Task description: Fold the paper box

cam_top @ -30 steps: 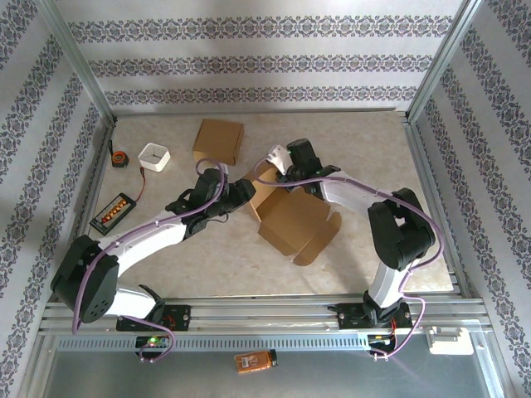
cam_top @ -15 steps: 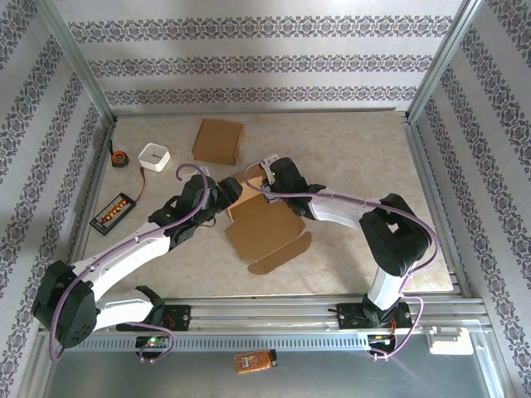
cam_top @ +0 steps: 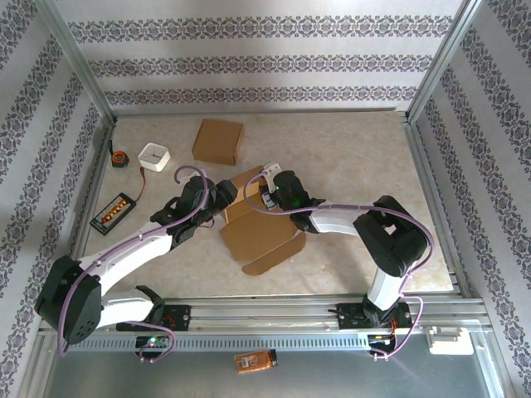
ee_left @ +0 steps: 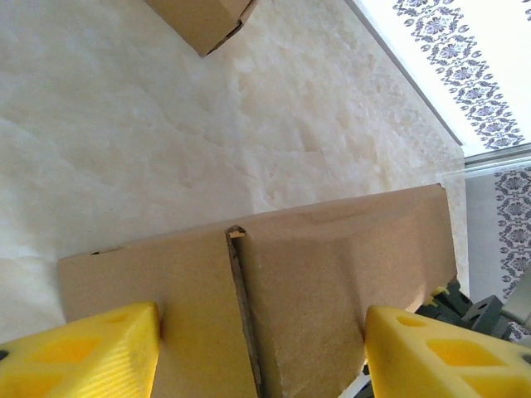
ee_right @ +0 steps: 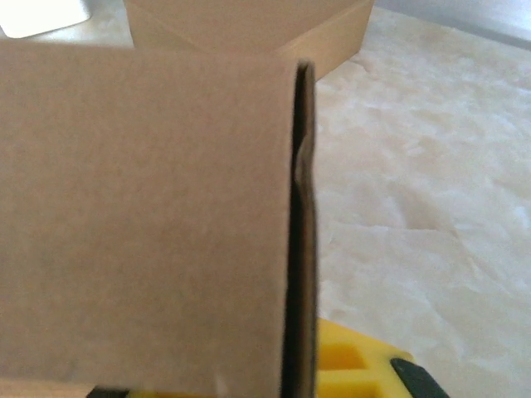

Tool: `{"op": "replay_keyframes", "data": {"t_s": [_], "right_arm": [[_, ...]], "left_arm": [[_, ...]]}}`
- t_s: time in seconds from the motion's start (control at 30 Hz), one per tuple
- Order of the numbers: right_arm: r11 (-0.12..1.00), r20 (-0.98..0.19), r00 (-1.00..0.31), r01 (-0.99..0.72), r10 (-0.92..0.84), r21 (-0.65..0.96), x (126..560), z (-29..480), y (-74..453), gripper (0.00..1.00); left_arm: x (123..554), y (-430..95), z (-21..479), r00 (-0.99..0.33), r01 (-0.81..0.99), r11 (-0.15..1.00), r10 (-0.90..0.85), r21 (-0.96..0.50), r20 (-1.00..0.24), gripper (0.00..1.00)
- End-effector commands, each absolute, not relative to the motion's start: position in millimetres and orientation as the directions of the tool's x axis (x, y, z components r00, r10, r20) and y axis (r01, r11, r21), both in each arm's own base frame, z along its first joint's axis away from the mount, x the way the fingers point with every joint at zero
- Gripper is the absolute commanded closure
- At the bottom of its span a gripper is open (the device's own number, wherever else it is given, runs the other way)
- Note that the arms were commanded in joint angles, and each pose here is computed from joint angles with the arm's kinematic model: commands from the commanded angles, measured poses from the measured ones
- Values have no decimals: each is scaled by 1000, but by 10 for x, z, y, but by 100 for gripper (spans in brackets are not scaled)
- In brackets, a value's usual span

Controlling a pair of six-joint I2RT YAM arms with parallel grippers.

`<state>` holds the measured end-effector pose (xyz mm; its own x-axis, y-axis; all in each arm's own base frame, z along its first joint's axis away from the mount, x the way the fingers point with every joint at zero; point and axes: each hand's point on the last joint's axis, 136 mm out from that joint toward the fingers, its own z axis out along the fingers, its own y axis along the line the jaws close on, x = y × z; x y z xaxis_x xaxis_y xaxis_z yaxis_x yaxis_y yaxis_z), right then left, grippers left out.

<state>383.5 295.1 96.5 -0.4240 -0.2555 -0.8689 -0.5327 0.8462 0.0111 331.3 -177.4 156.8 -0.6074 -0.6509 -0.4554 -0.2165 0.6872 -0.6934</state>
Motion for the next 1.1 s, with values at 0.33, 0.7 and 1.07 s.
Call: {"op": "replay_keyframes", "data": {"t_s": [0.33,0.7,1.07], "right_arm": [[846,-841,-504,-521,-197,114,4042,627,3025,92],[854,-885,-342,-509,-317,-109,3900,1599,2384,100],[-399,334,228,-635,-915,-661,3655,2038,1766,100]], "left_arm": [[3322,-1820,1642,-606,-186,651,-666,-735,-436,37],[3090,-1620,2509,-513,-51,614,-693,-788,-507,13],[2505,-793,2893,-345,-114,748,-647,-654,-680,8]]}}
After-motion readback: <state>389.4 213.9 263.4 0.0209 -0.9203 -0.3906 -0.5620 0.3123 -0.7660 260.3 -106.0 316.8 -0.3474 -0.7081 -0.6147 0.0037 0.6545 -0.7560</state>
